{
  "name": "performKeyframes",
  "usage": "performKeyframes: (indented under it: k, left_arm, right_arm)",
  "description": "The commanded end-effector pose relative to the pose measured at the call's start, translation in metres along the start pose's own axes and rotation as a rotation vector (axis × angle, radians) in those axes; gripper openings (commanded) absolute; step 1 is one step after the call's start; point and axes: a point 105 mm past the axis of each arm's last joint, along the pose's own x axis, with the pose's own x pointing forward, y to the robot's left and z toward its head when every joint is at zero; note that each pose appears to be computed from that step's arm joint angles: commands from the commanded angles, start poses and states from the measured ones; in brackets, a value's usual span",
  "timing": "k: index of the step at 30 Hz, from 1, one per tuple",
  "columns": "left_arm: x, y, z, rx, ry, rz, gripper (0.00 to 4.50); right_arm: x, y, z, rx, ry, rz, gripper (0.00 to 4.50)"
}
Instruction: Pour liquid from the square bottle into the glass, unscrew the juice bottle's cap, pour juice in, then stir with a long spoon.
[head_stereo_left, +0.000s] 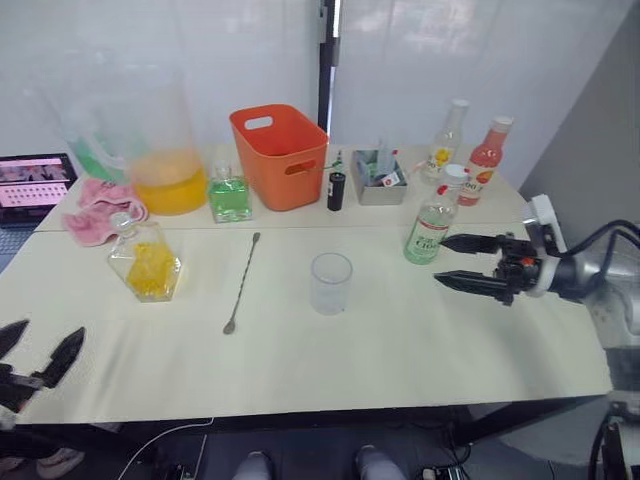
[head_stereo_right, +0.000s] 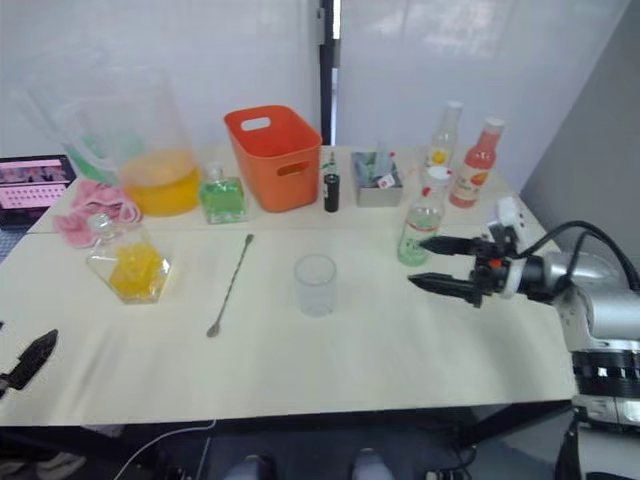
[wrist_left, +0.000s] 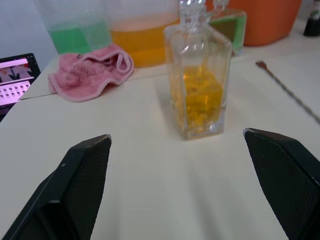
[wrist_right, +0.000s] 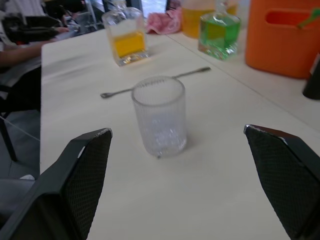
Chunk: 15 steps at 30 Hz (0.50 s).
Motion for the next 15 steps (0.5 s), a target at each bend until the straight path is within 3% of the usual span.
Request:
performKeyframes:
  k: [1, 6, 15]
  left_arm:
    - [0.0, -0.006, 0.019, 0.035, -0.05, 0.046, 4.5]
    - [0.026, -0.03, 0.017, -0.052, -0.107, 0.106, 4.5]
    - [0.07, -0.022, 0.02, -0.053, -0.089, 0.114, 4.5]
  right_arm:
    - [0.005, 0.007, 0.018, -0.058, -0.023, 0.045, 4.47]
    - [0.018, 0.019, 0.03, -0.086, -0.053, 0.088, 4.47]
    - [0.021, 0.036, 0.039, -0.107, -0.08, 0.079, 4.47]
